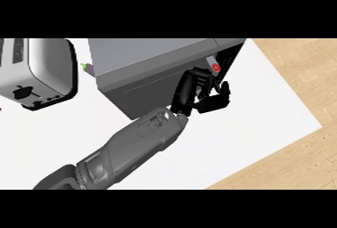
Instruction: Pick up the milk, place it into the microwave and close the microwave
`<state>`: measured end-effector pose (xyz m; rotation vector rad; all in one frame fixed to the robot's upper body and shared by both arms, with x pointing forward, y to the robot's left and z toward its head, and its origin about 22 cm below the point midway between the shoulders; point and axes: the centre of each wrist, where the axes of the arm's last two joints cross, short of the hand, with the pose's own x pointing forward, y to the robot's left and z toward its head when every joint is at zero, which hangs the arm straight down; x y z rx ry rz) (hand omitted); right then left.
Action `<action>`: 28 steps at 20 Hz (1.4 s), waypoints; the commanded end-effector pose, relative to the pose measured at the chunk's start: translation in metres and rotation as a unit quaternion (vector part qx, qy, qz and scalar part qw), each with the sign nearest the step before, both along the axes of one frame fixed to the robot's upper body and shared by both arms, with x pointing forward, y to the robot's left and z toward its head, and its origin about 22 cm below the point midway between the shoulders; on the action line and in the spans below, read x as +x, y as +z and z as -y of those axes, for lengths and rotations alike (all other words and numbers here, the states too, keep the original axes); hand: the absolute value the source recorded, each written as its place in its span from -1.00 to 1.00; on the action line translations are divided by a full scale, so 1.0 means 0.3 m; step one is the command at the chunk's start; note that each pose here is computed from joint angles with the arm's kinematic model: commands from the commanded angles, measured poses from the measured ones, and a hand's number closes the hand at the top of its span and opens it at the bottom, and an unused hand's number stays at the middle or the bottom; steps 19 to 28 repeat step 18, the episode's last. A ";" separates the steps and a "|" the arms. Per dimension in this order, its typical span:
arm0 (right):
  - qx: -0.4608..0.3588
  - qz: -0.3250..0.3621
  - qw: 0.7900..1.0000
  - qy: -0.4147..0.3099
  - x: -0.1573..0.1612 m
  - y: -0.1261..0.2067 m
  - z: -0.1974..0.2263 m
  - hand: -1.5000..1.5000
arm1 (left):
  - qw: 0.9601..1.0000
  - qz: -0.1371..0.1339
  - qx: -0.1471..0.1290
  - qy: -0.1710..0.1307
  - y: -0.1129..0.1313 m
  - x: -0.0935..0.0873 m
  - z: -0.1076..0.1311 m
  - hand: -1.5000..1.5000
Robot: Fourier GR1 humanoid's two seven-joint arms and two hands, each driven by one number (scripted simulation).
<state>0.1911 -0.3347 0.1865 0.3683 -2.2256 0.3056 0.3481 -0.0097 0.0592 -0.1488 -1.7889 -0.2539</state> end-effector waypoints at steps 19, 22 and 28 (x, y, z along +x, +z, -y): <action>0.008 0.009 0.999 -0.036 -0.071 0.064 0.031 -1.00 | 0.997 -0.047 0.032 0.060 -0.074 0.132 -0.204 -1.00; 0.008 0.009 0.999 -0.036 -0.071 0.064 0.031 -1.00 | 0.997 -0.047 0.032 0.060 -0.074 0.132 -0.204 -1.00; 0.008 0.009 0.999 -0.036 -0.071 0.064 0.031 -1.00 | 0.997 -0.047 0.032 0.060 -0.074 0.132 -0.204 -1.00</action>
